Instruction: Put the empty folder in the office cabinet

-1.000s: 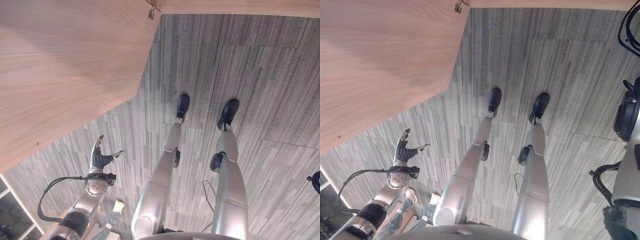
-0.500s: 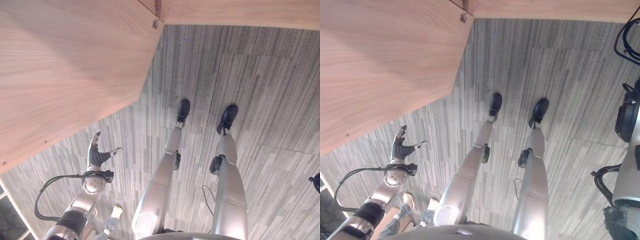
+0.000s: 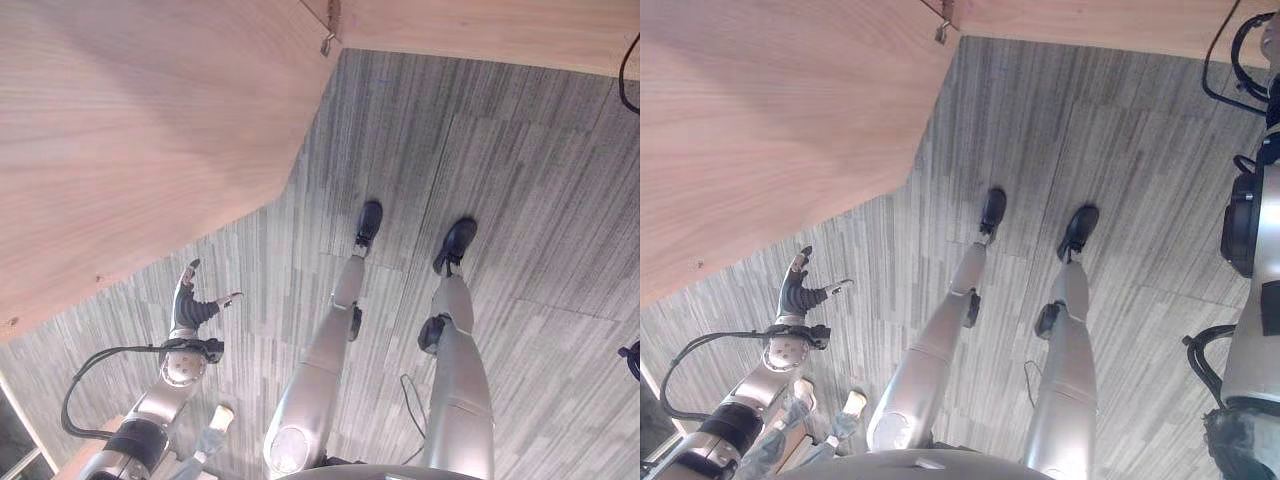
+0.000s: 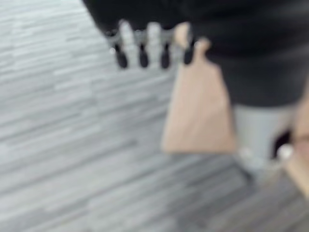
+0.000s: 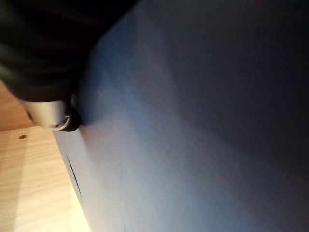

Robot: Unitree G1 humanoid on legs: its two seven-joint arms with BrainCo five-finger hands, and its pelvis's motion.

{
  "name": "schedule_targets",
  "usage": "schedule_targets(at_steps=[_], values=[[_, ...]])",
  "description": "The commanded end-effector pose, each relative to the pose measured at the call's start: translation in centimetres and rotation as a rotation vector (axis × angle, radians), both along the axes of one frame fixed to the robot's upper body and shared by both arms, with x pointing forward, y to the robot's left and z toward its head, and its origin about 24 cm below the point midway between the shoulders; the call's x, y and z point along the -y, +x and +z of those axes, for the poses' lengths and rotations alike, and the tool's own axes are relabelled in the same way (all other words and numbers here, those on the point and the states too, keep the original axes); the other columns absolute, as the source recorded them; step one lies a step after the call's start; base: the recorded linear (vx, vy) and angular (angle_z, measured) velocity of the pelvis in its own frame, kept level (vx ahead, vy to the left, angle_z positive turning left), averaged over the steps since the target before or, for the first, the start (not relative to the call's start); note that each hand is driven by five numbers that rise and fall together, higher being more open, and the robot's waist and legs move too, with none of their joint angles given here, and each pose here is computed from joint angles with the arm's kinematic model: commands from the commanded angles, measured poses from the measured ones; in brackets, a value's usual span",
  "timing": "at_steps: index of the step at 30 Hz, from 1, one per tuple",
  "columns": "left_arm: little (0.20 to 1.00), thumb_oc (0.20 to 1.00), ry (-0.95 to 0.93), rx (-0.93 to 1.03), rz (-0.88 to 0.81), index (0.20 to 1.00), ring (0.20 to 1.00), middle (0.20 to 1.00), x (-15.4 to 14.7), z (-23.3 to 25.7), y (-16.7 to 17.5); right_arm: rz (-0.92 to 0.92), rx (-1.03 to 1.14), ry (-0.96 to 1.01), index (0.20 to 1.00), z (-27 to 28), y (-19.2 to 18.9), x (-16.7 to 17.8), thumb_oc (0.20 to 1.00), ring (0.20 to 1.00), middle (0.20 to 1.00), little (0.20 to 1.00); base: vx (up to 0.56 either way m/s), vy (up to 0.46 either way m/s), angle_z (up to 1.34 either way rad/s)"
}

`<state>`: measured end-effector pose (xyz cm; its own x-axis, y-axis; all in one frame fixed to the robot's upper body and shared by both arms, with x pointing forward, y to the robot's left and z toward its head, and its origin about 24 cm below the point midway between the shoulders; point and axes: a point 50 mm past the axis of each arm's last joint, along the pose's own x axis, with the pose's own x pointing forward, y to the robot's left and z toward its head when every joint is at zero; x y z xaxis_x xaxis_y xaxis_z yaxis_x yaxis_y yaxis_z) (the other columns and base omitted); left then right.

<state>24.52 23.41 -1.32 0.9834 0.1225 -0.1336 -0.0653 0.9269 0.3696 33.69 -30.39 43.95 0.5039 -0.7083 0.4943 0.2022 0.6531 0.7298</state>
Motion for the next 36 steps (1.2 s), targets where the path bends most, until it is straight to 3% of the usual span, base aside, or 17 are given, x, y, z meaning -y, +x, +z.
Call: schedule_targets(at_steps=[1,8,23,24,25,26,36], values=[[1.000,1.000,0.083,-0.081,0.044,1.000,1.000,1.000,-3.0,-1.0,-2.5,-0.029,0.046,-0.027,0.200,0.4,-0.6,0.3,0.200,0.200,0.200,0.200,0.00,0.000,0.00],[1.000,1.000,0.113,-0.074,0.045,1.000,1.000,1.000,-2.4,-1.2,-2.3,-0.058,0.246,0.213,0.200,1.4,-2.5,0.4,0.200,0.200,0.200,0.200,0.03,-0.009,0.01],[1.000,1.000,0.174,-0.060,0.023,1.000,1.000,1.000,-2.3,-1.0,-2.1,-0.109,0.288,0.213,0.200,1.7,-3.4,-0.4,0.200,0.200,0.200,0.200,0.00,-0.002,0.00],[1.000,1.000,0.173,-0.061,0.024,1.000,1.000,1.000,-2.5,-0.9,-2.2,-0.083,0.272,0.187,0.244,1.7,-3.1,-0.3,0.244,0.244,0.244,0.244,0.04,-0.033,0.00],[1.000,1.000,0.172,-0.062,0.026,1.000,1.000,1.000,-2.5,-0.9,-2.2,-0.077,0.264,0.178,0.586,1.6,-3.0,-0.2,0.586,0.586,0.586,0.586,0.00,0.000,0.00],[1.000,1.000,0.170,-0.062,0.030,1.000,1.000,1.000,-2.7,-0.9,-2.2,-0.068,0.249,0.181,1.000,1.5,-2.8,0.1,1.000,1.000,1.000,1.000,0.00,0.000,0.00],[1.000,1.000,0.162,-0.077,0.034,1.000,1.000,1.000,-3.0,-1.0,-2.5,-0.054,0.166,0.226,1.000,0.6,-1.9,1.2,1.000,1.000,1.000,1.000,0.00,0.000,0.00]])
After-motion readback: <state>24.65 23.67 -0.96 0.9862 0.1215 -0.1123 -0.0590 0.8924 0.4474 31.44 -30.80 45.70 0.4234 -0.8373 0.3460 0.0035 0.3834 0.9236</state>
